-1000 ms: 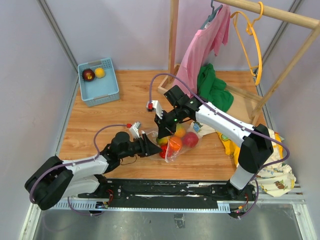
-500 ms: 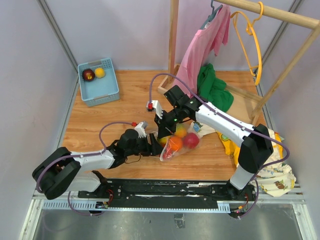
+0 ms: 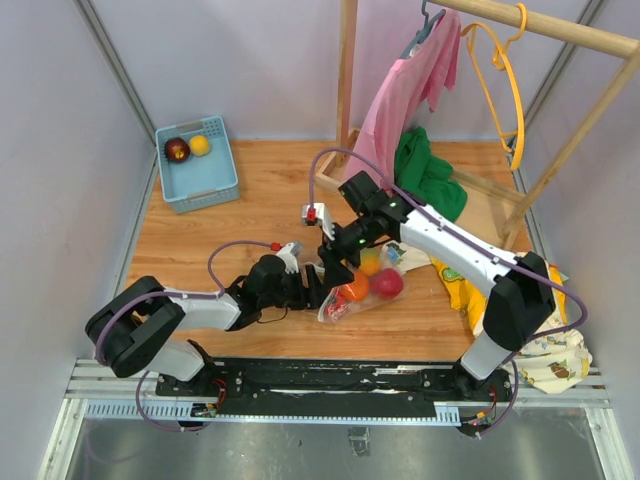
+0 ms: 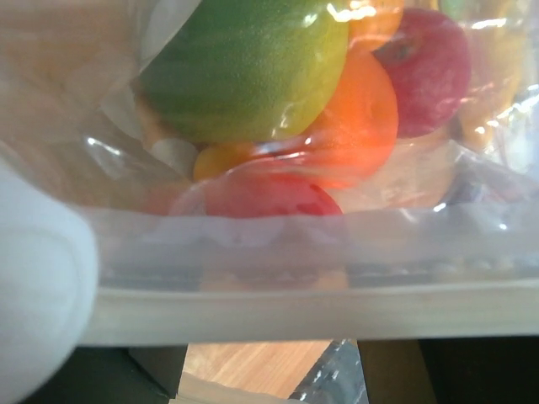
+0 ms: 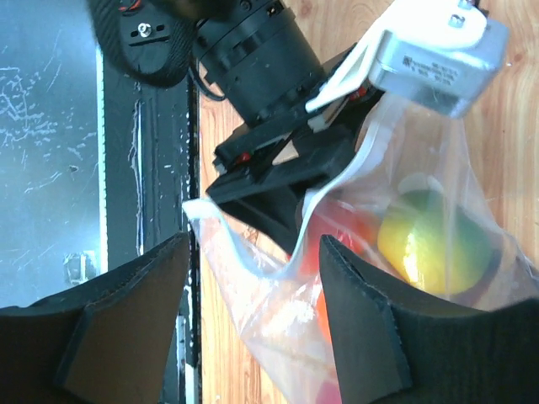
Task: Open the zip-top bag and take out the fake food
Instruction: Pick up the fake fruit from the zipper food storage bag.
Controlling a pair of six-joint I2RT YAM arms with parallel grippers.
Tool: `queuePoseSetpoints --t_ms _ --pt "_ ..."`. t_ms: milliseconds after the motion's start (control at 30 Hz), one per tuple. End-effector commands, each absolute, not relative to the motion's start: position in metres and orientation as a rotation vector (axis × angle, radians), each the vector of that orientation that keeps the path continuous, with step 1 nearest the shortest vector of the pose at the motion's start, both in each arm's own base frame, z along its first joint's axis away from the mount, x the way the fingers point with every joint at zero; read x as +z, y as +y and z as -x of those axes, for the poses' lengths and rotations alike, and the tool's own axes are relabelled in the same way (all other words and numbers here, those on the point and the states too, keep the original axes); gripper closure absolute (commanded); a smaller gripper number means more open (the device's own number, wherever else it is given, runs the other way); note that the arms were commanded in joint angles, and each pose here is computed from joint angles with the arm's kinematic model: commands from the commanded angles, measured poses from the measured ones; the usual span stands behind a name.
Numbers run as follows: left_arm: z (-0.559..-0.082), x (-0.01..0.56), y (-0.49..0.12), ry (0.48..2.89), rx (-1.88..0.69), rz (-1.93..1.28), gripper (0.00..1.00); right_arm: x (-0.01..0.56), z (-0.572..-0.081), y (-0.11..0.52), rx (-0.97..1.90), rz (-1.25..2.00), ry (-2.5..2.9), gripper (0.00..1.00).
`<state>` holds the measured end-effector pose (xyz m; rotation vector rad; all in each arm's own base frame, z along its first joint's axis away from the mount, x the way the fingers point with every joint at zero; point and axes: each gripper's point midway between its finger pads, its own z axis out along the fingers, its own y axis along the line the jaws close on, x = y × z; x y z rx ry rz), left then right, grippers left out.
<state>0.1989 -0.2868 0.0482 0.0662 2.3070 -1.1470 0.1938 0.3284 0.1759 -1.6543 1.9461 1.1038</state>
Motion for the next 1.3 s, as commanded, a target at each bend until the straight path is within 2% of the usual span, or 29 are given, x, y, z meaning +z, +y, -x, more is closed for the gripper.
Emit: queuePoseSetpoints --t_ms 0,133,200,367,567,833,1000,1167,1267 --pt "-0.201 0.056 -0.296 2.259 -1.173 -0.131 0.29 0.208 -0.187 0.301 1.218 1.66 1.786 0.36" --pt "-0.2 0.061 -0.298 2.237 -1.192 -0.152 0.29 0.218 -0.191 0.28 1.206 1.695 1.677 0.39" --pt "-0.199 0.06 -0.298 2.239 -1.197 -0.159 0.29 0.213 -0.185 0.27 1.168 1.811 1.537 0.39" --pt "-0.199 0.054 -0.299 2.271 -1.201 -0.148 0.28 0.17 -0.166 0.244 1.036 2.187 1.097 0.35" --pt "-0.202 0.05 -0.295 2.29 -1.2 -0.114 0.29 0.138 -0.186 0.25 0.943 2.228 1.078 0.37" --pt "-0.203 0.05 -0.294 2.297 -1.217 -0.096 0.29 0.082 -0.2 0.271 0.795 2.233 1.212 0.5" --pt "-0.203 0.048 -0.295 2.312 -1.229 -0.087 0.28 0.068 -0.207 0.272 0.743 2.216 1.265 0.59" --pt "-0.205 0.045 -0.298 2.336 -1.231 -0.073 0.25 0.056 -0.207 0.275 0.736 2.21 1.304 0.74" --pt "-0.206 0.046 -0.299 2.337 -1.236 -0.065 0.24 0.052 -0.203 0.277 0.743 2.219 1.311 0.79"
